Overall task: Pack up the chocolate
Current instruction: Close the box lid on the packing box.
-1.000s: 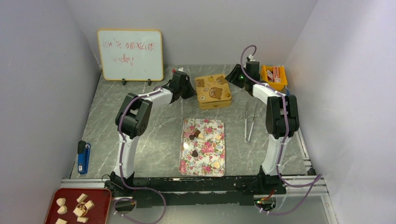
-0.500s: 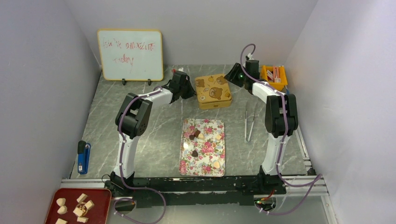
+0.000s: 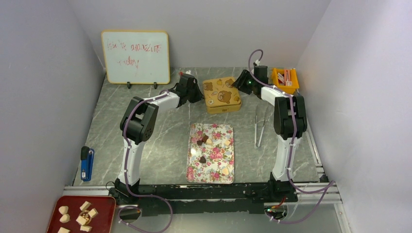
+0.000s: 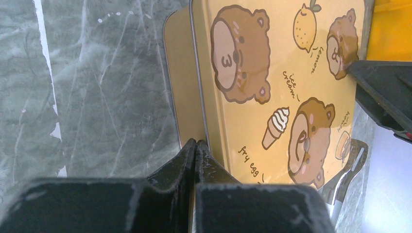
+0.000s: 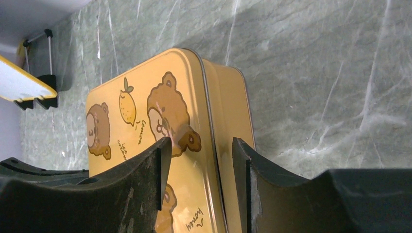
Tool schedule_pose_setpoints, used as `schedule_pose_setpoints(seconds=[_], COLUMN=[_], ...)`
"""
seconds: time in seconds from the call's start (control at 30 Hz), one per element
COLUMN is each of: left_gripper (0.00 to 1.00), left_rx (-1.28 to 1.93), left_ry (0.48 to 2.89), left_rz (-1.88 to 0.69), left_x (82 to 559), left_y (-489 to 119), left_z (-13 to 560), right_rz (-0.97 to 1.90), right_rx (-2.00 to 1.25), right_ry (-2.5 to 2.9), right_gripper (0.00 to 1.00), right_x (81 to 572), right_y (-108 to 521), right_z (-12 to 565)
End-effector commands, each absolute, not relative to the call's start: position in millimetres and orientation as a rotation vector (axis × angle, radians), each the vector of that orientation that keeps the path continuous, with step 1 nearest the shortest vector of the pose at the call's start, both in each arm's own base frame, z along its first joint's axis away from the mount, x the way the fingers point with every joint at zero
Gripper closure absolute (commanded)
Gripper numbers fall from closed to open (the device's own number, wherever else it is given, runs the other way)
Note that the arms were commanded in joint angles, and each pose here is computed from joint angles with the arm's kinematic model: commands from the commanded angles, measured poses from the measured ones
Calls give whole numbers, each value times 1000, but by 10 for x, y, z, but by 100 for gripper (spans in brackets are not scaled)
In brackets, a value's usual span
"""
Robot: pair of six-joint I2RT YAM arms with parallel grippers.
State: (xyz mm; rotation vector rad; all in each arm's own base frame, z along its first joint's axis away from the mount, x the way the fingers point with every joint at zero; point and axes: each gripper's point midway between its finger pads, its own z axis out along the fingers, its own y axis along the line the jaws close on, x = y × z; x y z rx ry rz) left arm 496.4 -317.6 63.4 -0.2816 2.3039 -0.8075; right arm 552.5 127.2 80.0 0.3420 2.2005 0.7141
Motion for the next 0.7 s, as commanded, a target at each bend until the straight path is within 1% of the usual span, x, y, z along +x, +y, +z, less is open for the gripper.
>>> schedule_pose_setpoints(seconds=[0.0, 0.07, 0.27, 0.4, 0.53, 0.67], left_gripper=[95, 95, 95, 95, 95, 95], left_rx=[-242, -243, -242, -235, -233, -229], left_ry=[2278, 2280, 2300, 2313, 2342, 2350], left_rz=[-839, -840, -845, -851, -842, -842], left_x=[4971, 4968, 4950, 4946, 4903, 4883], left_y=[-3268, -3268, -3283, -3303, -3290, -3287], left_z=[756, 745, 685, 654, 593, 576], right_rz=[748, 758, 758, 760, 768, 766], right_rx=[308, 301, 291, 288, 285, 284], right_ry=[2155, 2151, 2139, 2132, 2127, 2120], right_gripper=[47, 48, 58, 71, 79, 81], right_x=[5636, 5633, 5636, 5640, 5634, 5627], right_y=[1302, 1316, 1317, 1318, 1327, 1323], right_z=[998, 1011, 1073, 1105, 1131, 1172])
